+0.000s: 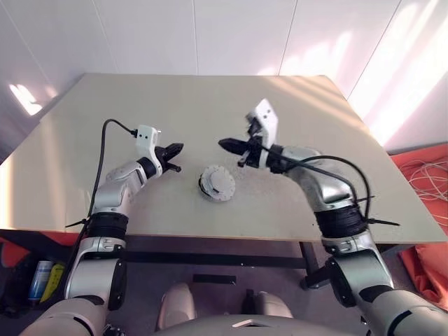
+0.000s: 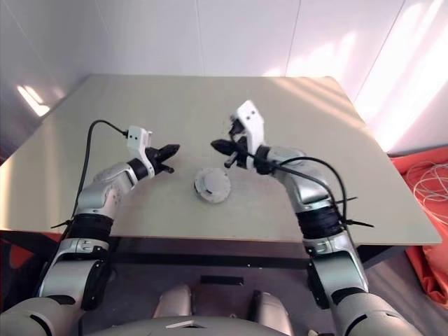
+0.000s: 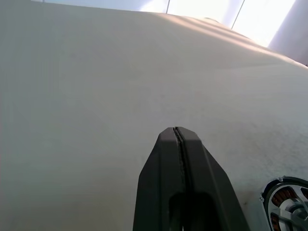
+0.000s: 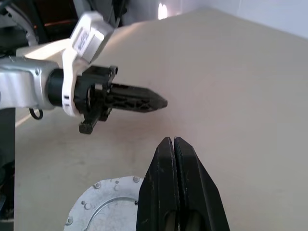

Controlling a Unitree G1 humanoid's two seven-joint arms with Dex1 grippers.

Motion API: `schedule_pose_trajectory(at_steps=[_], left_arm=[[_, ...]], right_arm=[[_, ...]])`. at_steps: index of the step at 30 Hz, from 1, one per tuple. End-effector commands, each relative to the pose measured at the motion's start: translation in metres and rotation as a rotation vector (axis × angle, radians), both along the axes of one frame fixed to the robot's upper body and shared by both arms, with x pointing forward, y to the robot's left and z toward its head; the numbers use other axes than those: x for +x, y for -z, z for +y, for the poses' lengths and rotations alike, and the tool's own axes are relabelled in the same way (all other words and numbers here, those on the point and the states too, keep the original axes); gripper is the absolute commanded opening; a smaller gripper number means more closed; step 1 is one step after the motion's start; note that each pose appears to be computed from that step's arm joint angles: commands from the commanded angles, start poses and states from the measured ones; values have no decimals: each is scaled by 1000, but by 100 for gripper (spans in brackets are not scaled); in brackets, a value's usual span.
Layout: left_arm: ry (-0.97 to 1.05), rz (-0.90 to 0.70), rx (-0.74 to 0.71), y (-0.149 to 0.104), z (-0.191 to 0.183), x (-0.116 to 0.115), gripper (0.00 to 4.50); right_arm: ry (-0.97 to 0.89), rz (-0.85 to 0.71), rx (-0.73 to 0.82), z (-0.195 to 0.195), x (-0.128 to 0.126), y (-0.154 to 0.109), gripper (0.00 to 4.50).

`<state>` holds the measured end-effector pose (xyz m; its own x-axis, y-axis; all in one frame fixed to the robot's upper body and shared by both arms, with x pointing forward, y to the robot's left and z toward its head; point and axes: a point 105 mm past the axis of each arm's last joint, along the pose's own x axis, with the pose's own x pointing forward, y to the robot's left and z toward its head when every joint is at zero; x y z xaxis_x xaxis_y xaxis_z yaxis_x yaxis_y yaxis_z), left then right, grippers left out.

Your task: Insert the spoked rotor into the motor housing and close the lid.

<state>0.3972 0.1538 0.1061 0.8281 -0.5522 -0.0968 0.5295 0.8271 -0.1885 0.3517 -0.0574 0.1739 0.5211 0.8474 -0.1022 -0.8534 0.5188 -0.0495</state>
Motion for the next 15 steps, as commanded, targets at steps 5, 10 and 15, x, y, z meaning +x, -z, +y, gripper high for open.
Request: schedule_pose_trajectory(at_steps=[5, 10, 15], left_arm=[[31, -60, -12, -20, -8, 6, 0], [41, -56, -12, -19, -10, 7, 0], [31, -52, -8, -18, -5, 5, 0]], right_arm=[[-33, 82, -134, -47, -33, 22, 2], [-74, 176, -226, -49, -50, 51, 2], [-123, 204, -170, -24, -52, 47, 2]])
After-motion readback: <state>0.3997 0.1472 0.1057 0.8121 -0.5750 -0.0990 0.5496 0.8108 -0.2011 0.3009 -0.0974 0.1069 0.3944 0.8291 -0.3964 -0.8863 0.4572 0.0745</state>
